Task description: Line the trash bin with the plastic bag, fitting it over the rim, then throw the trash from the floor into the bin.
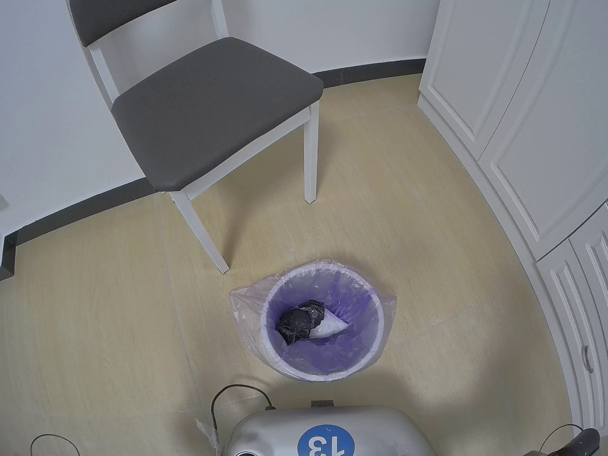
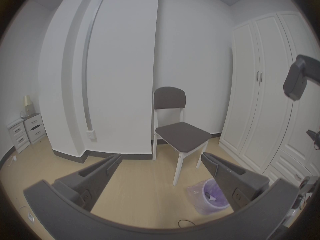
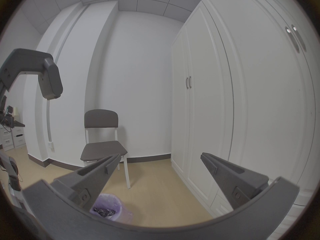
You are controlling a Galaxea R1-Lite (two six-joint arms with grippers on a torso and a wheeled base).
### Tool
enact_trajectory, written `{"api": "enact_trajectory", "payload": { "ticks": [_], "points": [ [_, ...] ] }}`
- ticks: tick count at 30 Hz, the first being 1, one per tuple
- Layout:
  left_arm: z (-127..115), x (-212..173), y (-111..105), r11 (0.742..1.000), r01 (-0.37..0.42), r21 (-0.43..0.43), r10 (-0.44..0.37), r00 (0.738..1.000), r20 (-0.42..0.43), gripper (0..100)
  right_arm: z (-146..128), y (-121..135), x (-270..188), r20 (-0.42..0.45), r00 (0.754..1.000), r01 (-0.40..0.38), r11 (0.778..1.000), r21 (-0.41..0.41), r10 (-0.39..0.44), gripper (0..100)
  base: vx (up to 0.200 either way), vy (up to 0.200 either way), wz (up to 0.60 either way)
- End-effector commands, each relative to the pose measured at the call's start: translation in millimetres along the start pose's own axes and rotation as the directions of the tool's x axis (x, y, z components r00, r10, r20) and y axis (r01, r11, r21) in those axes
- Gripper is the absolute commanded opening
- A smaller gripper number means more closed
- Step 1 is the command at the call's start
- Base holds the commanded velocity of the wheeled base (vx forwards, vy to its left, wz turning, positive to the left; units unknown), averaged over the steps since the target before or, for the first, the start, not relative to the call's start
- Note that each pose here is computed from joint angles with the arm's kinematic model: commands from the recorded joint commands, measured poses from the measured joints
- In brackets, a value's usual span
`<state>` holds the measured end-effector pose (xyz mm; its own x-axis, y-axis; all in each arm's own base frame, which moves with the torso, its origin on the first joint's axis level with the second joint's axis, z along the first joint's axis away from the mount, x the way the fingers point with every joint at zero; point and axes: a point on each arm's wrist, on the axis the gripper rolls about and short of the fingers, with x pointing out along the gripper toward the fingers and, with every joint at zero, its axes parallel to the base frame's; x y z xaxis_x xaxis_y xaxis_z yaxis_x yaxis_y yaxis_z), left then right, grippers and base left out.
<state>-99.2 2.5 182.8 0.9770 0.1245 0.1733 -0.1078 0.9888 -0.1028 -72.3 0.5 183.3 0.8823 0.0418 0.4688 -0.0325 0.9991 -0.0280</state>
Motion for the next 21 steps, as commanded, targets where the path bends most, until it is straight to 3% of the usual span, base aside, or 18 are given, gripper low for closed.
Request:
{"api": "enact_trajectory", "payload": {
  "ticks": [1,3,5,6,13,21],
  "points": [
    [-56,36,0,1.000,0.011,0.027,-0.009,0.997,-0.078,100,-26,0,3,-0.059,0.998,0.003,1.000,0.001,-0.003,100,0.000,0.000,0.00],
    [-63,40,0,1.000,0.011,0.025,-0.009,0.997,-0.076,100,-29,0,3,-0.063,0.998,0.003,1.000,0.002,-0.003,100,0.000,0.000,0.00],
    [-99,55,1,1.000,0.019,0.022,-0.018,0.998,-0.053,100,-50,0,5,-0.097,0.995,0.004,1.000,0.001,-0.004,100,0.000,0.000,0.00],
    [-105,57,1,1.000,0.019,0.022,-0.018,0.999,-0.051,100,-53,0,5,-0.099,0.995,0.004,1.000,0.001,-0.004,100,0.000,0.000,0.00],
    [-115,56,2,0.999,0.035,0.025,-0.031,0.990,-0.139,100,-76,0,5,-0.112,0.993,0.020,1.000,0.001,-0.019,100,0.000,0.000,0.00],
    [-119,56,1,0.995,0.088,0.050,-0.077,0.980,-0.183,100,-94,0,2,-0.232,0.972,0.035,0.999,-0.008,-0.036,100,0.000,0.000,0.00]
  ]
}}
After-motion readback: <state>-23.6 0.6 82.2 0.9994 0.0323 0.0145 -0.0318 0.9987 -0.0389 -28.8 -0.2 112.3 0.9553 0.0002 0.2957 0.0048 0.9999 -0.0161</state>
